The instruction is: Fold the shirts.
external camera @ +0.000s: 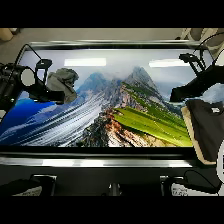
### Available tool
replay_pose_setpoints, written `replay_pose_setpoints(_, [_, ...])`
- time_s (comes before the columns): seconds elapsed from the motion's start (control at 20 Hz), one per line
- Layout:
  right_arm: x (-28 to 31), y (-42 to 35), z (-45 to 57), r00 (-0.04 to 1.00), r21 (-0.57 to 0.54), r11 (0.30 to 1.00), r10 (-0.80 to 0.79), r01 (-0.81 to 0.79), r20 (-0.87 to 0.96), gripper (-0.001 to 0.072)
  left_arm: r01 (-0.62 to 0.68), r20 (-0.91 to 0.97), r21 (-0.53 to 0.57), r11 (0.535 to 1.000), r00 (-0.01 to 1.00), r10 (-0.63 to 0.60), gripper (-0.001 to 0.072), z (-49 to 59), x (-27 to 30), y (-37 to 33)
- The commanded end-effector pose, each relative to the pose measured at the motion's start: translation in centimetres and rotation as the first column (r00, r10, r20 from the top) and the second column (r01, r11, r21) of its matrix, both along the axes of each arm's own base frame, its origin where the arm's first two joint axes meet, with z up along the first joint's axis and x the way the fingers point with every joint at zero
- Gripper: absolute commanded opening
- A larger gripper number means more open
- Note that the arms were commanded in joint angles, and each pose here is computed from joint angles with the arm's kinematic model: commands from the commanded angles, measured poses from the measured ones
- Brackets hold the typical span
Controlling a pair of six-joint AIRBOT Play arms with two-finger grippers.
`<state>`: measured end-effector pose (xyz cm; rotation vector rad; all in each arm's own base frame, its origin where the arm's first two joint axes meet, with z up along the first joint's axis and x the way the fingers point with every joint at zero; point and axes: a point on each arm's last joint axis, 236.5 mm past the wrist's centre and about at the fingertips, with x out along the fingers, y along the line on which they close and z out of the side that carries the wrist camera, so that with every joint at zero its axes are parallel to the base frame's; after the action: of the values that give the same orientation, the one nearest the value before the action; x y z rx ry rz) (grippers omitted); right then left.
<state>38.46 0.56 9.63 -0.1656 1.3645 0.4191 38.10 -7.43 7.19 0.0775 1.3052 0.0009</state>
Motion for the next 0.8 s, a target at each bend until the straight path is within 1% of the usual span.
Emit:
replay_pose_setpoints(0.0, [0.0, 0.0, 0.0, 1.0, 0.0, 1.0, 0.001, -0.001, 0.0, 0.0672, -0.001, 0.0, 0.0, 1.0, 1.0, 0.001, 0.072, 0.0, 0.0, 0.0])
replay_pose_setpoints(0.65, [0.0, 0.0, 0.0, 1.0, 0.0, 1.0, 0.001, -0.001, 0.0, 0.0672, -0.001, 0.0, 0.0, 1.0, 1.0, 0.001, 0.072, 0.0, 0.0, 0.0])
replay_pose_setpoints(0.75, [0.1, 0.1, 0.0, 1.0, 0.001, 1.0, 0.0, 0.0, 0.001, 0.0672, -0.013, 0.043, -0.017, 1.0, 0.999, 0.013, 0.072, 0.2, 1.0, -0.3])
